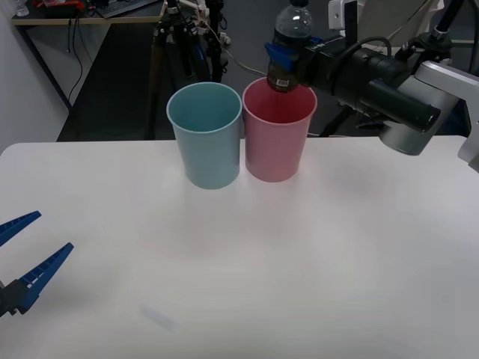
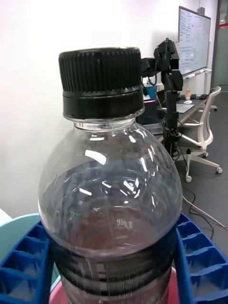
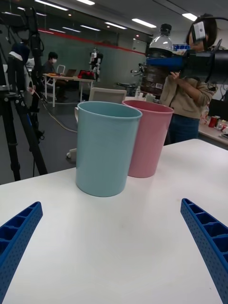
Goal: Grasp the object on the table and drop it into the matching bin: aluminum can to the light blue bin, PET bottle to the pink bin.
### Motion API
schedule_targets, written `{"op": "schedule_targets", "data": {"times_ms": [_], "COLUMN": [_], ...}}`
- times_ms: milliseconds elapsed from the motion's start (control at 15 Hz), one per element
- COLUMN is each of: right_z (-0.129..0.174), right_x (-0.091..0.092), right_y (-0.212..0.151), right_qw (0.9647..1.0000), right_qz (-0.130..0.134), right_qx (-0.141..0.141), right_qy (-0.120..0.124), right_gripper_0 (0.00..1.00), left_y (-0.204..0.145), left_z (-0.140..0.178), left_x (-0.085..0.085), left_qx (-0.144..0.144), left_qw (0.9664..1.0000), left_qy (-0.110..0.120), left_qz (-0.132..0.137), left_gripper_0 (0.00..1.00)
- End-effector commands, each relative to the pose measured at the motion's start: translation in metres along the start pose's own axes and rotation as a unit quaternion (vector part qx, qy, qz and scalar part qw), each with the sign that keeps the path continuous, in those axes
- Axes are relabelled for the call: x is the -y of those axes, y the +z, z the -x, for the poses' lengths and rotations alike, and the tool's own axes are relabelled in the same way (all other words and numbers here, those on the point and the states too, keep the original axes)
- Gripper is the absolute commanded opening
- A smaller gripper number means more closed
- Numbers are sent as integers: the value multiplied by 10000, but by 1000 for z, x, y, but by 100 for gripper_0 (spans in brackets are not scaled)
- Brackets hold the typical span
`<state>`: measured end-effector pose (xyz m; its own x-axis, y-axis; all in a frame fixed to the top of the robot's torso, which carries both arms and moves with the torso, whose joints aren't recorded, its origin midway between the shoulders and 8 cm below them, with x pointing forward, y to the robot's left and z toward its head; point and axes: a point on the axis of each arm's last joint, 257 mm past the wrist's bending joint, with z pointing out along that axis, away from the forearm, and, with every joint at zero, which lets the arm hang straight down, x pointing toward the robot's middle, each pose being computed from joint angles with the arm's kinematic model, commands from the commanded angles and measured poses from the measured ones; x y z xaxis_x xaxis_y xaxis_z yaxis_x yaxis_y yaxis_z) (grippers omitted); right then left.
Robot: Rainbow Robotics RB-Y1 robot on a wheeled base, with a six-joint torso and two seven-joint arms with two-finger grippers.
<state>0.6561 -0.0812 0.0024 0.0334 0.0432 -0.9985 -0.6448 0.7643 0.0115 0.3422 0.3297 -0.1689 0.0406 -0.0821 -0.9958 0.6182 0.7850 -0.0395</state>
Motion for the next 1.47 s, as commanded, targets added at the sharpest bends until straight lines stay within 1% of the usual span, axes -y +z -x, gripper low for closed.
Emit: {"op": "schedule_targets", "data": {"times_ms": [67, 533, 800, 933, 1067, 1200, 1267, 1400, 1467], "right_z": [2, 6, 8, 14, 18, 18, 15, 16, 17], "right_x": [-1, -4, -6, -6, -10, -12, -13, -17, -21], "right_y": [1, 1, -1, -7, -20, -35, -46, -66, -77], "right_qw": [10000, 10000, 9998, 9997, 9995, 9992, 9988, 9980, 9975], "right_qz": [20, 69, 148, 209, 294, 390, 464, 572, 653], "right_qx": [15, 62, 84, 113, 141, 122, 110, 168, 163], "right_qy": [5, 10, -42, -107, -26, -47, -62, -215, -222], "right_gripper_0": [100, 100, 100, 100, 100, 100, 100, 100, 100], "left_y": [0, 0, 0, 0, 0, 0, 0, 0, 0], "left_z": [0, 0, 0, 0, 0, 0, 0, 0, 0], "left_x": [0, 0, 0, 0, 0, 0, 0, 0, 0], "left_qx": [0, 0, 0, 0, 0, 0, 0, 0, 0], "left_qw": [10000, 10000, 10000, 10000, 10000, 10000, 10000, 10000, 10000], "left_qy": [0, 0, 0, 0, 0, 0, 0, 0, 0], "left_qz": [0, 0, 0, 0, 0, 0, 0, 0, 0], "left_gripper_0": [100, 100, 100, 100, 100, 100, 100, 100, 100]}}
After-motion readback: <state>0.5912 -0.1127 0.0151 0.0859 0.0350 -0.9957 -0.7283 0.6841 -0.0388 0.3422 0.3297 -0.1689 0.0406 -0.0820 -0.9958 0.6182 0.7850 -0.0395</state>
